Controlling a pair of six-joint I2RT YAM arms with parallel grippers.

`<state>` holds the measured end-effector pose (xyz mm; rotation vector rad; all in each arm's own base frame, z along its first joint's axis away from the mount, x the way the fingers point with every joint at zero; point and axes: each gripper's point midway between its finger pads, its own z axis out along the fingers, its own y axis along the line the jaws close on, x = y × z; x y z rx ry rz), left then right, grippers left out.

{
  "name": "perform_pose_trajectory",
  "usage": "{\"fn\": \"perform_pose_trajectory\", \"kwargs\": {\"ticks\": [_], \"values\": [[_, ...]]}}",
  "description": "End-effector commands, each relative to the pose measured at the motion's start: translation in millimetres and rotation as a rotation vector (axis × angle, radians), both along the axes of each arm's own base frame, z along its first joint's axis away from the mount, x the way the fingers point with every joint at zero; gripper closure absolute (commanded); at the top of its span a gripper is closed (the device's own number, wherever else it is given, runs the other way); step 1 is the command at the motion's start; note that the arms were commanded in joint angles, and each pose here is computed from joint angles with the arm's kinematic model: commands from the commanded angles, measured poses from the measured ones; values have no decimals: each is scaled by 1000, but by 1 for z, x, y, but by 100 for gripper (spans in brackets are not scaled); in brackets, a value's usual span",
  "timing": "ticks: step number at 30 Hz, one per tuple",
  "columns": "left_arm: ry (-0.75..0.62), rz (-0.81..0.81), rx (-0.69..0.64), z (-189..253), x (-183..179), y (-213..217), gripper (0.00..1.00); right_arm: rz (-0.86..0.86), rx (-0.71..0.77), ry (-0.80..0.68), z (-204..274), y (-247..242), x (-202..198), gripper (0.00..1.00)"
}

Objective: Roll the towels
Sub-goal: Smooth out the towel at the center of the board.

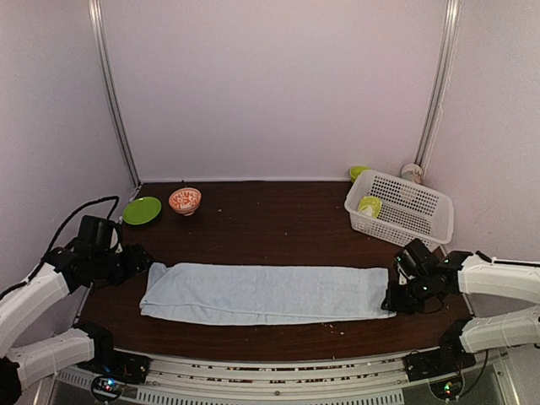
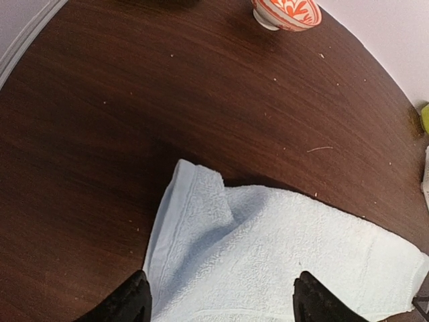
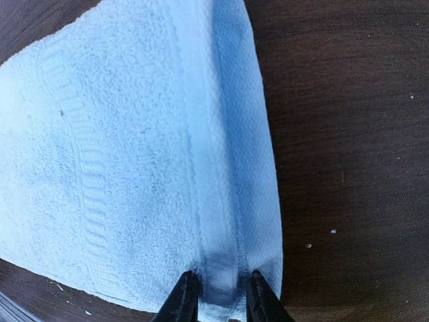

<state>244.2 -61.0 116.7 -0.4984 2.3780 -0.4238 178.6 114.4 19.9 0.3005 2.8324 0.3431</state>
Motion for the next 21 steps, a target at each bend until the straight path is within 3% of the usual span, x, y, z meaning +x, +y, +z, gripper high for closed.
{"fn": "perform_pose_trajectory", "kwargs": {"ticks": [1,7,13,21], "values": [[-51,-3,-21,7,6,-2,26,7,19,44,-6,6,-8,79],[-54,-9,-31,5,8,-4,27,-23,-29,11,5,-3,-3,100],[-58,-18,-24,6,11,-5,27,-28,-161,-93,51,-24,15,100],[-48,-26,-24,3,12,-7,27,-67,-235,-34,45,-40,7,100]]}}
